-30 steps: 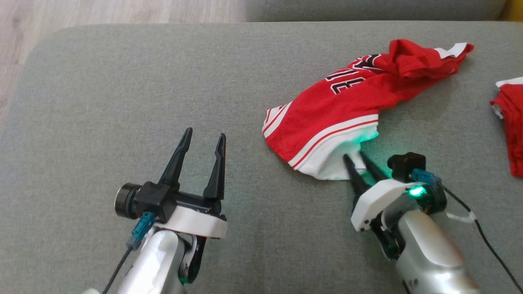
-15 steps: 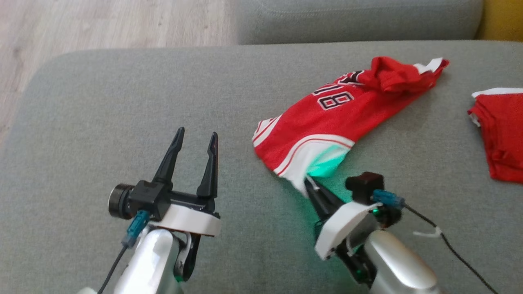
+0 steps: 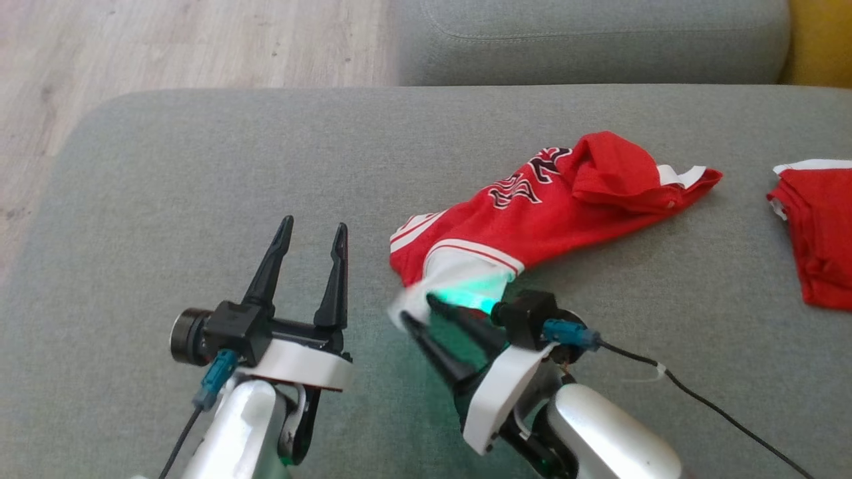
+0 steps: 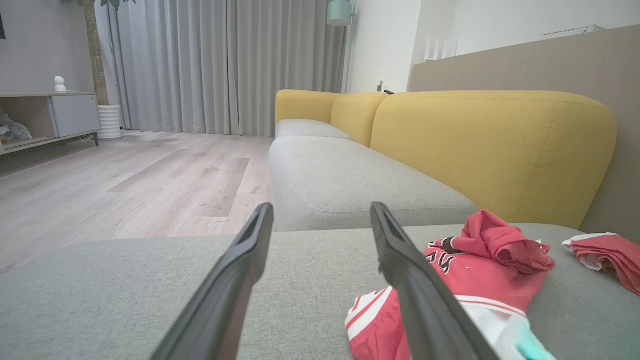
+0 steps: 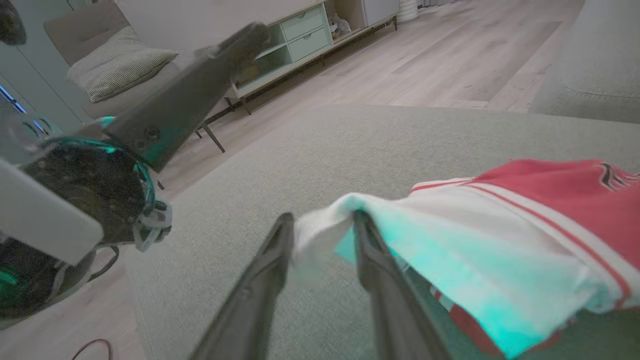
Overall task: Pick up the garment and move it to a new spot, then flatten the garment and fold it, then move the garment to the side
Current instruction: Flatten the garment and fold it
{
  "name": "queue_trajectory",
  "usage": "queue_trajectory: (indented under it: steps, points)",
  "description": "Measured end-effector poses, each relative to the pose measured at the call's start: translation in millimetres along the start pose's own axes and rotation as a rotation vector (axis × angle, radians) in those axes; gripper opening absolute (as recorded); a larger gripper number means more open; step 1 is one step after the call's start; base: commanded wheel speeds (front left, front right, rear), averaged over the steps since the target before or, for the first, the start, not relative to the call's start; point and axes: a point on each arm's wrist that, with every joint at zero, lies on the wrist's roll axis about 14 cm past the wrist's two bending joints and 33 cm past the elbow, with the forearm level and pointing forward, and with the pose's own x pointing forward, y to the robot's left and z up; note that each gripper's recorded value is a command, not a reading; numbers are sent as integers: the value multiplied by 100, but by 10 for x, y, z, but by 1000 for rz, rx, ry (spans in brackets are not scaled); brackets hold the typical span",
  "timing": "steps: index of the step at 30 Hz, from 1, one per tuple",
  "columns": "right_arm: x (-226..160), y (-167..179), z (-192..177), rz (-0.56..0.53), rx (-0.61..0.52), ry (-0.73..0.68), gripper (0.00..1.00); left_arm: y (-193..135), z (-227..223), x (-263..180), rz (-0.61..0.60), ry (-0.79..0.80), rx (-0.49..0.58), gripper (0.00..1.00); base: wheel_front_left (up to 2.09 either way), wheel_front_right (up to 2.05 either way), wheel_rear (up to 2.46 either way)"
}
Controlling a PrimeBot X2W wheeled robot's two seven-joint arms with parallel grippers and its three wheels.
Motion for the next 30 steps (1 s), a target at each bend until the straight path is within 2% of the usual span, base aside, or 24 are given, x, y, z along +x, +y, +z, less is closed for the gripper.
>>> queue_trajectory:
  steps: [4,9,14,15,16,19,22,30]
  points:
    - [5,10,140,2,-3,-52,100,28,15,-15,6,-3,0,100,0,0,0]
    - [-119,-237,454,-87,-14,-196,100,8,19,-26,2,-5,-2,100,0,0,0]
    - [-491,-785,718,-292,-23,-352,100,-59,-42,-61,-12,11,-11,100,0,0,0]
    - [-597,-915,754,-343,-35,-376,100,-77,-44,-58,-17,11,-12,100,0,0,0]
    - [-825,-1154,784,-444,-55,-410,100,-107,-37,-46,-25,9,-13,100,0,0,0]
    - [-1174,-1438,677,-581,-34,-427,100,-146,-50,-29,-36,12,-16,100,0,0,0]
    - [-1428,-1577,510,-669,3,-423,100,-183,-94,-9,-47,24,-21,100,0,0,0]
    - [-1570,-1617,517,-711,20,-455,100,-334,-265,42,-94,73,-28,100,0,0,0]
